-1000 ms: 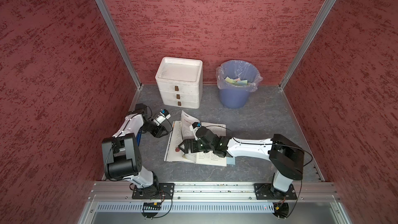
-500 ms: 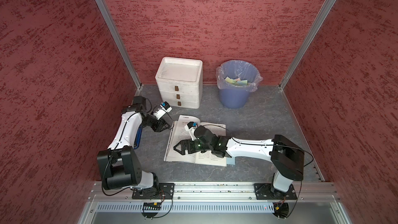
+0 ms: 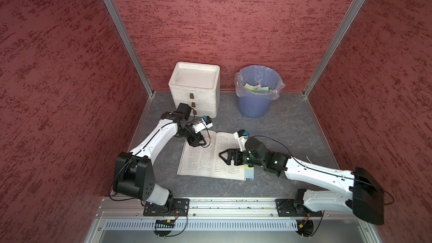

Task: Peel off the used sticky note
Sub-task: Turn the page of the book at the center of the board, then tear off the note from the book.

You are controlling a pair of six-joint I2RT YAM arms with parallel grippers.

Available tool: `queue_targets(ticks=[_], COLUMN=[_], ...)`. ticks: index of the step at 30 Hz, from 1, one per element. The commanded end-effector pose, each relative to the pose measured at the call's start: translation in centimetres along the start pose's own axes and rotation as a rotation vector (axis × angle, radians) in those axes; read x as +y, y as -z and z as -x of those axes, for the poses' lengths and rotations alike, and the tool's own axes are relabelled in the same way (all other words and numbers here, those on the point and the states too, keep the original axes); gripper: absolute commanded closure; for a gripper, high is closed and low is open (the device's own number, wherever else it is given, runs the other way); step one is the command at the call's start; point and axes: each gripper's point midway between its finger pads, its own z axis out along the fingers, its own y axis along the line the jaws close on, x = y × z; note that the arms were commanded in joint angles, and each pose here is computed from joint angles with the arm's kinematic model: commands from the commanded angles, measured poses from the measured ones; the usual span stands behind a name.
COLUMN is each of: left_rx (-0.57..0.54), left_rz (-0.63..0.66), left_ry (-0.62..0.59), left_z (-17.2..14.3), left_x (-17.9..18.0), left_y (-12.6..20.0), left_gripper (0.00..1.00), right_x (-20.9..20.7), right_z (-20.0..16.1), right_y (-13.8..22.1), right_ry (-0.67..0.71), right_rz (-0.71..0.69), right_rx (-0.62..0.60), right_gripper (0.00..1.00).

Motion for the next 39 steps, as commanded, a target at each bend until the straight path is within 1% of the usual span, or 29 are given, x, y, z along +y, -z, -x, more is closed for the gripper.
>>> queue_targets(ticks=[1, 3, 6, 11, 19, 24, 26, 31, 39], left_rx=[0.051, 0.088, 0.13, 0.165, 0.196, 0.237, 0.243, 0.251, 0.279], left_rz=[-0.006, -0.031, -0.064, -0.082, -0.109, -0.108, -0.106, -0.098, -0.099], left_ry=[-0.004, -0.023, -0.051, -0.11, -0.137, -0.155, -0.16, -0.161, -0.168], left_z=[1.2, 1.8, 2.6, 4.5, 7.1, 7.7, 8.0, 8.6, 8.5], left_x=[-0.3, -1.0, -1.9, -3.3, -3.7, -3.6, -3.5, -3.0, -3.0], left_y=[-3.2, -5.0, -7.4, -10.1, -13.6, -15.8, -16.3, -17.1, -18.4], left_gripper=[0.49, 0.5, 0.5, 0.5, 0.51, 0.52, 0.52, 0.52, 0.52], right_x=[-8.9, -11.0, -13.1, -14.9, -14.6, -13.9, -13.6, -13.0, -13.0], right_z=[-1.7, -1.8, -2.3, -2.8, -3.1, -2.8, -2.7, -2.4, -2.1], right_y=[2.3, 3.5, 4.0, 2.7, -0.1, -0.9, -1.1, -0.8, 0.1], right_ry=[-0.108, -0.155, -0.203, -0.258, -0.293, -0.305, -0.309, -0.304, -0.28], right_rz=[-0.225, -0.237, -0.246, -0.239, -0.137, -0.078, -0.057, -0.029, -0.059], right_rx=[-0.012, -0.039, -0.044, -0.012, 0.04, 0.043, 0.041, 0.03, 0.015], right_gripper=[0.04, 0.05, 0.06, 0.09, 0.19, 0.29, 0.34, 0.41, 0.52])
